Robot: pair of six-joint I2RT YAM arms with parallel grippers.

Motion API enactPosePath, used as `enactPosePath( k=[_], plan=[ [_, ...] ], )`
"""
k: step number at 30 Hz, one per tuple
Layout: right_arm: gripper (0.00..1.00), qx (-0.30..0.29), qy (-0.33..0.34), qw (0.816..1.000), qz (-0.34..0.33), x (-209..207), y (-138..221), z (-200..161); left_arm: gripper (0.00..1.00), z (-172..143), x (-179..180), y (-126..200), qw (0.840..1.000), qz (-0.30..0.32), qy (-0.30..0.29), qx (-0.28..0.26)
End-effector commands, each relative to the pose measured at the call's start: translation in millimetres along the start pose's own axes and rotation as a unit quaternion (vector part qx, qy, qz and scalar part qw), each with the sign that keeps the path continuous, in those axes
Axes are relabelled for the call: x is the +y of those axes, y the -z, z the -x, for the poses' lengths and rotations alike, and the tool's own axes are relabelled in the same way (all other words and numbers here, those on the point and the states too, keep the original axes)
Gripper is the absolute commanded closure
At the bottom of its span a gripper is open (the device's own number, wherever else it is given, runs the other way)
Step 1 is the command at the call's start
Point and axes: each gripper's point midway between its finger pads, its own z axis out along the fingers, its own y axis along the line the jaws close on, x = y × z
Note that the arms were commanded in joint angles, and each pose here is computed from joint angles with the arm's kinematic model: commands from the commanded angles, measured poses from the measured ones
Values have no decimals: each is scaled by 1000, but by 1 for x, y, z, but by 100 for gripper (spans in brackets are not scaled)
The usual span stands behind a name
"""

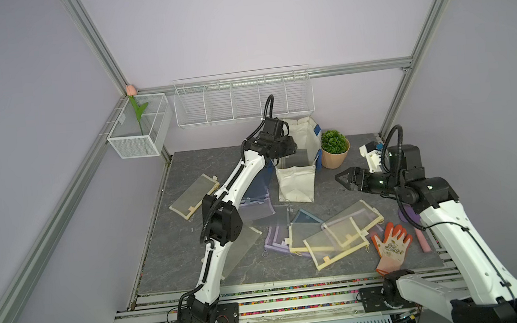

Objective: Put the pencil pouch into the canvas bag
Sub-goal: Place the pencil pouch in the canvas bag, then pick up the pencil pouch.

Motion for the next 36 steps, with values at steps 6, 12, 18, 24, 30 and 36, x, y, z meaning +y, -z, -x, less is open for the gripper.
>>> enactPosePath(
  k=[6, 12, 18, 24, 30, 36],
  plan=[
    [11, 43, -41, 997, -58, -30, 7, -39, 35, 10, -33, 104, 993, 37, -111, -33],
    [11, 64, -67, 994, -65, -38, 9, -63, 27, -33, -65, 143, 990, 20, -138, -4],
    [11, 80, -84, 991, -73, -46, 12, -88, 20, -96, -102, 160, 986, -36, -154, 55],
    [12, 98, -136, 981, -96, -59, 20, -120, 19, -144, -118, 158, 980, -121, -119, 105],
    [12, 111, -191, 966, -136, -72, 38, -155, 16, -193, -108, 147, 964, -145, -118, 187],
    [11, 153, -224, 945, -185, -91, 51, -200, 13, -228, -96, 145, 956, -152, -124, 219]
  ],
)
